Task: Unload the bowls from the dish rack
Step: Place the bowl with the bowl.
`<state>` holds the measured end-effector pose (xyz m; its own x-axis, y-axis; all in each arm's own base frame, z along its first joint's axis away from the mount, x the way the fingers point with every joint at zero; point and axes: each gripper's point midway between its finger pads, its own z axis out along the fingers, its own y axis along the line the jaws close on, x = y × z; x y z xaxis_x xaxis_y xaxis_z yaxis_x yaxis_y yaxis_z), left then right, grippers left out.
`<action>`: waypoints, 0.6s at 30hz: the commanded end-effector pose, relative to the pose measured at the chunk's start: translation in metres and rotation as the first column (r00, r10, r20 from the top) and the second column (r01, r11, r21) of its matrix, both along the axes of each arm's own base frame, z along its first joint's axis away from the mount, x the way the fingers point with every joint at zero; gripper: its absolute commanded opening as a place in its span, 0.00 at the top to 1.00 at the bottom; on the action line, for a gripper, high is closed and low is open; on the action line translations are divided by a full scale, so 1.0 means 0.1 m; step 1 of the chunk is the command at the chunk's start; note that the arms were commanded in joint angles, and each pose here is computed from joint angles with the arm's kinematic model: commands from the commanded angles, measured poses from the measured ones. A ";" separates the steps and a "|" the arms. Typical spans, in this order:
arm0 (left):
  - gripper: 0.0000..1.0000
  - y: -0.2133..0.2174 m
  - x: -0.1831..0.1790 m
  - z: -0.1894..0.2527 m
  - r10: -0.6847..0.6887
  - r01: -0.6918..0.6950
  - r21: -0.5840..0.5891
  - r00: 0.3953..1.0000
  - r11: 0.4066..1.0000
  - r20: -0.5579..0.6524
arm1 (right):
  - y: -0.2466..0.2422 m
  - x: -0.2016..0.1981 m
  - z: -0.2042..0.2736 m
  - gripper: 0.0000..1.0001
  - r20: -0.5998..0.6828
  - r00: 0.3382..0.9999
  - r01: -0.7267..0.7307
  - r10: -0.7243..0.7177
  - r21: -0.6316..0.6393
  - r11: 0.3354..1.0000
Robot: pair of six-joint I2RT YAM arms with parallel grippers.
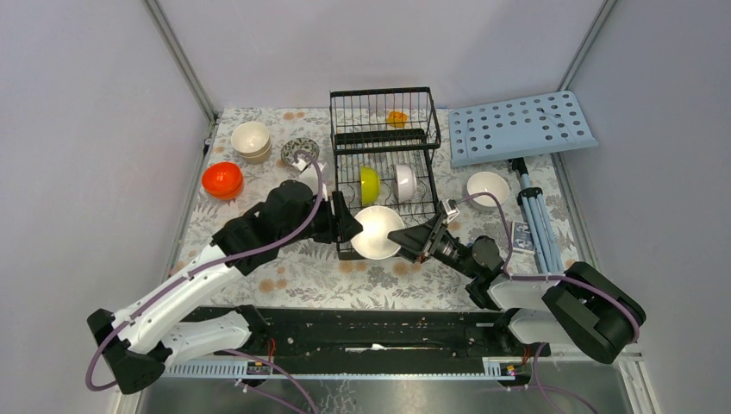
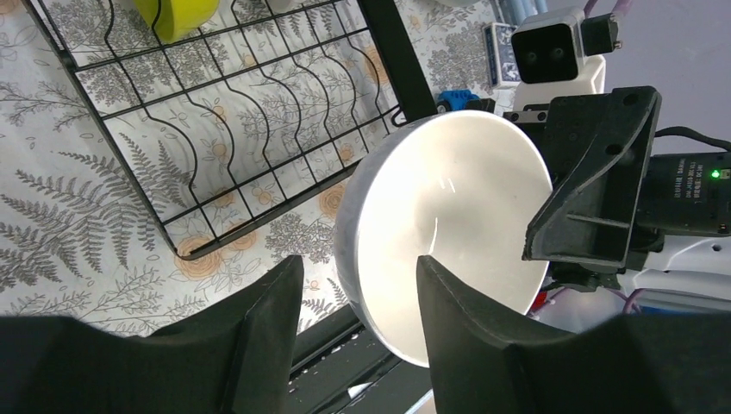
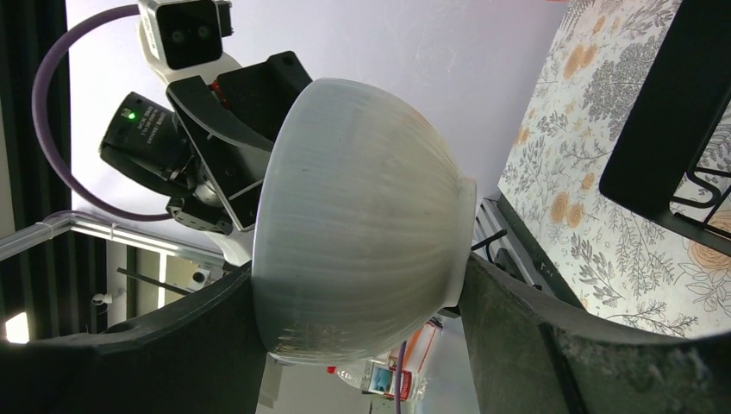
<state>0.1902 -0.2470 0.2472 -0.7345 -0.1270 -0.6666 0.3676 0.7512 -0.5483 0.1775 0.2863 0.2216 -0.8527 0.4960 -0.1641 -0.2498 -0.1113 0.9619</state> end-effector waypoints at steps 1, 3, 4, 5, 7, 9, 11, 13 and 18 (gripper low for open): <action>0.46 0.00 0.05 0.22 0.023 -0.023 0.006 0.999 1.000 0.041 | -0.12 -0.13 0.62 1.00 0.203 0.979 -0.021 -0.018 0.185 0.983; 0.46 0.00 0.05 0.23 0.028 -0.029 0.031 0.999 0.999 0.042 | -0.12 -0.12 0.61 1.00 0.200 0.980 -0.019 -0.018 0.181 0.983; 0.47 0.01 0.06 0.22 0.034 -0.036 0.049 0.998 0.998 0.044 | -0.11 -0.12 0.60 1.00 0.199 0.980 -0.021 -0.016 0.180 0.983; 0.47 0.03 0.07 0.21 0.041 -0.045 0.069 0.998 0.997 0.046 | -0.11 -0.12 0.60 1.00 0.198 0.980 -0.021 -0.015 0.178 0.984; 0.50 0.04 0.09 0.19 0.047 -0.052 0.105 0.998 0.993 0.047 | -0.10 -0.12 0.60 1.00 0.201 0.980 -0.026 -0.010 0.178 0.984; 0.55 0.05 0.11 0.15 0.052 -0.058 0.139 0.998 0.989 0.044 | -0.09 -0.11 0.62 1.00 0.203 0.979 -0.029 -0.009 0.180 0.983; 0.58 0.06 0.13 0.10 0.056 -0.063 0.175 0.998 0.983 0.043 | -0.09 -0.12 0.62 1.00 0.206 0.979 -0.032 -0.006 0.180 0.983; 0.58 0.06 0.15 0.06 0.058 -0.065 0.195 0.997 0.979 0.042 | -0.09 -0.12 0.63 1.00 0.210 0.978 -0.035 -0.004 0.180 0.983; 0.57 0.06 0.17 -0.04 0.061 -0.066 0.232 0.998 0.970 0.029 | -0.08 -0.13 0.63 1.00 0.214 0.977 -0.042 0.003 0.177 0.983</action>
